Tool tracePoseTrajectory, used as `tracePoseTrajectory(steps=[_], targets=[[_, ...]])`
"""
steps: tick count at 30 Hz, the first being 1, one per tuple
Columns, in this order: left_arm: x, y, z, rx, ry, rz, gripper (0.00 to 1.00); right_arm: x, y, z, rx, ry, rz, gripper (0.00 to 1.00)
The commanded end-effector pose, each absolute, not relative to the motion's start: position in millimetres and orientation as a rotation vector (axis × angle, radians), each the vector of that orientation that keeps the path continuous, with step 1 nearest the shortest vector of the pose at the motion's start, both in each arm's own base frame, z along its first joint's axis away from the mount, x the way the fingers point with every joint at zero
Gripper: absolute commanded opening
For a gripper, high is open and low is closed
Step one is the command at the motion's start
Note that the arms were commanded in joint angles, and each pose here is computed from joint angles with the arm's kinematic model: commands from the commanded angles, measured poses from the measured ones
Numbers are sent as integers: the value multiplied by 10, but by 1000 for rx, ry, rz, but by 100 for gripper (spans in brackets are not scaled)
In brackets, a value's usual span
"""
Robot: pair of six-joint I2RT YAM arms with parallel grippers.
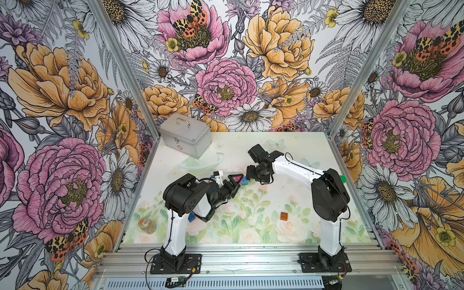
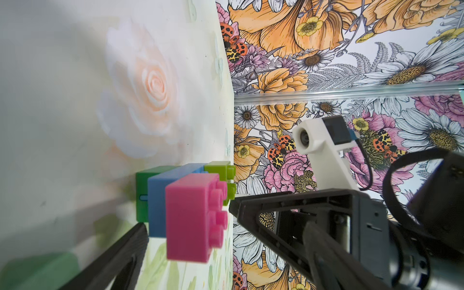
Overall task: Assemble the letter v with lego
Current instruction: Assemble the lego brick with the lego brick.
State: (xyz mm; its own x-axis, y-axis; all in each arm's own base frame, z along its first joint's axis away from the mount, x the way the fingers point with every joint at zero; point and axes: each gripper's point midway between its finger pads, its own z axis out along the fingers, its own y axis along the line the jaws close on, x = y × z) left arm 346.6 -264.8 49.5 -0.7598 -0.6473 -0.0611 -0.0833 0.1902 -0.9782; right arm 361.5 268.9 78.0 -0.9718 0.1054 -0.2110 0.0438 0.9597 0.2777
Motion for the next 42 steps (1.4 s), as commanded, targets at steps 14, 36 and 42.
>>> tracePoseTrajectory(steps=[14,36,42], targets=[[2673,-2002,-705,-955,2523,-1172,93,3726,2794,1163,508,2233,1332,78],[3007,-2293,-618,-959,2433,-1256,81,3891,2763,625,763,2114,1381,83],[3054,-2364,-624,-961,2410,-1277,78,3878,2831,548,765,2154,1371,82]])
